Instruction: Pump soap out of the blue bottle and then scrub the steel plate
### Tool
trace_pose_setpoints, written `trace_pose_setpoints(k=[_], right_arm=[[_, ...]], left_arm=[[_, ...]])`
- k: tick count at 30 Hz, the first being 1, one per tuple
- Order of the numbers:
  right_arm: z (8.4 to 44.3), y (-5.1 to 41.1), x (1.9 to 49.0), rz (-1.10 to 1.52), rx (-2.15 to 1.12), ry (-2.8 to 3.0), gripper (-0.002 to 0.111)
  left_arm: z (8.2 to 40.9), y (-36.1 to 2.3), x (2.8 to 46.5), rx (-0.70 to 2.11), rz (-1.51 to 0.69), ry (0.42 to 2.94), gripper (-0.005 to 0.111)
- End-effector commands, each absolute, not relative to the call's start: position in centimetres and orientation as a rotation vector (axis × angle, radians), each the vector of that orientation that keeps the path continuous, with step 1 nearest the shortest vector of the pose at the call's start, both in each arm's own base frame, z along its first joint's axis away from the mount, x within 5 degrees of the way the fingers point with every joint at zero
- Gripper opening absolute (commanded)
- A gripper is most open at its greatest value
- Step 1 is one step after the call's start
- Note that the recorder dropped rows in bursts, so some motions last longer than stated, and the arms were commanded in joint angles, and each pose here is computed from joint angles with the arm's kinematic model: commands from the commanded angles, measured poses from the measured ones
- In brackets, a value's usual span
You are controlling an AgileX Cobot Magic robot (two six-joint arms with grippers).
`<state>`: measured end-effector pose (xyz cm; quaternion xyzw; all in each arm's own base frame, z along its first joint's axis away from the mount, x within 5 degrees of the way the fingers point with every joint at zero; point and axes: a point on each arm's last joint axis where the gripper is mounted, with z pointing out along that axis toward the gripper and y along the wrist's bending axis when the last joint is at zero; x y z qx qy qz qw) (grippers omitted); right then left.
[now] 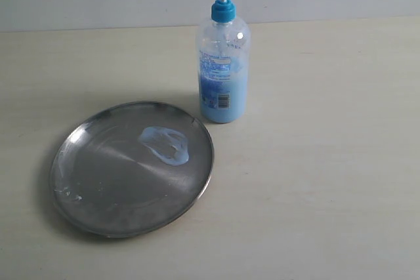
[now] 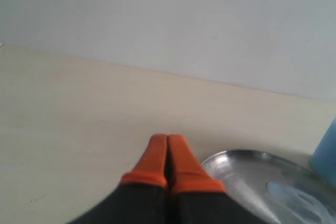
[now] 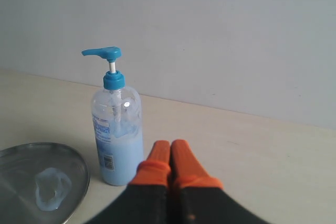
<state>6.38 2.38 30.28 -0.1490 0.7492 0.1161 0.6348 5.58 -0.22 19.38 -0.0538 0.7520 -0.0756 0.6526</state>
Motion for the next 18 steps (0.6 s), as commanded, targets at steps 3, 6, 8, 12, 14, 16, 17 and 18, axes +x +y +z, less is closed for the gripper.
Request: trace_pose_setpoints(k=[3,6,8,12,14,16,17,18], right_arm=[[30.23,2.42,6.49,0.259,-0.343,1.707,0.0],[30.23,2.42,6.49,0.259,-0.343,1.707,0.0],[30.23,2.42,6.49,0.259,-0.343,1.707,0.0],[30.23,2.42,6.49,0.259,-0.343,1.707,0.0],[30.23,2.42,6.49,0.259,-0.343,1.707,0.0],[30.23,2.42,6.49,0.259,-0.343,1.707,0.0],[30.23,2.42,6.49,0.259,-0.343,1.707,0.0],[30.23,2.42,6.49,0.259,-0.343,1.707,0.0]], left_arm=[[18.31,-0.03,5.37,-0.116,-0.12,1.814,0.001],[18.3,0.0,5.37,-0.119,-0.114,1.816,0.001],[18.3,0.0,5.37,-0.115,-0.112,1.816,0.001],[18.3,0.0,5.37,-0.115,-0.112,1.816,0.001],[18.3,0.0,5.37,-0.115,-0.112,1.816,0.001],[18.3,0.0,5.37,-0.115,-0.112,1.816,0.001],[18.3,0.0,5.37,-0.115,-0.112,1.816,0.001],[18.3,0.0,5.37,-0.115,-0.112,1.816,0.001]])
